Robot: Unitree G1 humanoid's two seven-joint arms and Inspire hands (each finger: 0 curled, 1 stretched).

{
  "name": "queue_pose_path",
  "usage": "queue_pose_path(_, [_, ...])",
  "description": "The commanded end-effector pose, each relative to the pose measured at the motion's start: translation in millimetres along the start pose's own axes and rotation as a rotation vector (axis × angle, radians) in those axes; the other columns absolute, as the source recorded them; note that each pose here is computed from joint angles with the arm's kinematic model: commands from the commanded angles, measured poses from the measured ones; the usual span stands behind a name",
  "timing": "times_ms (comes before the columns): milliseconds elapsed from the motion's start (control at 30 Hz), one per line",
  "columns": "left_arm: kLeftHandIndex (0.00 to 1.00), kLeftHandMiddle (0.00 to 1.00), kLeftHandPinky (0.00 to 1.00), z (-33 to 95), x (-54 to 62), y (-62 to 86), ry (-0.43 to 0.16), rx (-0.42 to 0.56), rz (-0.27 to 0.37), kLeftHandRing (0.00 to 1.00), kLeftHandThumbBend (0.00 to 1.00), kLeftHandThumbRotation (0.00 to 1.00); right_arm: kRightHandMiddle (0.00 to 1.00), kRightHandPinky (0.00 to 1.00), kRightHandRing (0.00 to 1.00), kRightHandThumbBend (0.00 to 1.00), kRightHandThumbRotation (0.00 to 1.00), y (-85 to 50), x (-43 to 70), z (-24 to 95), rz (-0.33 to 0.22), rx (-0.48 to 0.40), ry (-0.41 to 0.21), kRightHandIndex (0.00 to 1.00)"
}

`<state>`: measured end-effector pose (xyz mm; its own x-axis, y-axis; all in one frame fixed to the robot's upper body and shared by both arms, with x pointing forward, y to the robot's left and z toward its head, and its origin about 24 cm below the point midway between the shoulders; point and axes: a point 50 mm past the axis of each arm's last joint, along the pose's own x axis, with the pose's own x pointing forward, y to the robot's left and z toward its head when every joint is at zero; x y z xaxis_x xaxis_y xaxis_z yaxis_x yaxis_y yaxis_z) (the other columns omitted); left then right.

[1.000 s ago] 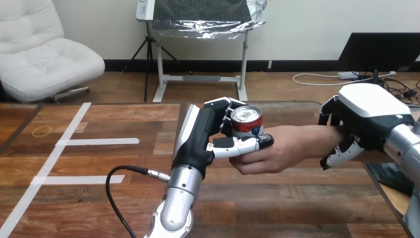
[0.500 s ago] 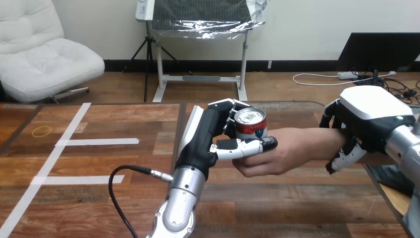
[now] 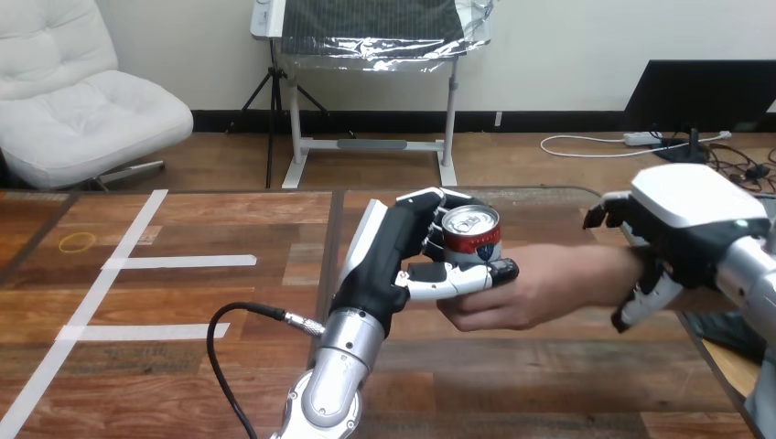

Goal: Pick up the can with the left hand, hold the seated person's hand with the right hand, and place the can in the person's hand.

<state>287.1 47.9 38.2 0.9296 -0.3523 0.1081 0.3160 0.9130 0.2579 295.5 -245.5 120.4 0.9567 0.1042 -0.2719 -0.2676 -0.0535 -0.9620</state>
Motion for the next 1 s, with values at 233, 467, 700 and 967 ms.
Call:
queue_pose_path(233, [0.72,0.72,0.61,25.3,4.0,0.8,-0.133,0.046,-0.093,0.7,0.66,0.19,0.88,0.79,0.87,0.86,0.04,-20.4,-16.1,-16.0,-0.045,-0.022,0.065,0.86])
queue_pose_path(467, [0.73,0.73,0.62,13.4,-9.4,31.1,-0.099,0.055,-0.028,0.7,0.64,0.15,0.89,0.8,0.88,0.86,0.03,-18.8,-25.5,-23.9,-0.031,0.002,0.114,0.86])
queue_pose_path(700, [0.73,0.73,0.62,2.8,-21.7,54.9,-0.06,0.044,0.033,0.7,0.67,0.14,0.89,0.8,0.88,0.86,0.03,-19.1,-34.7,-29.0,-0.044,0.031,0.13,0.86])
queue_pose_path(967, [0.75,0.75,0.65,-6.3,-39.5,81.0,-0.025,0.06,0.105,0.71,0.67,0.17,0.89,0.8,0.88,0.86,0.0,-23.2,-49.8,-31.8,-0.08,0.09,0.132,0.85])
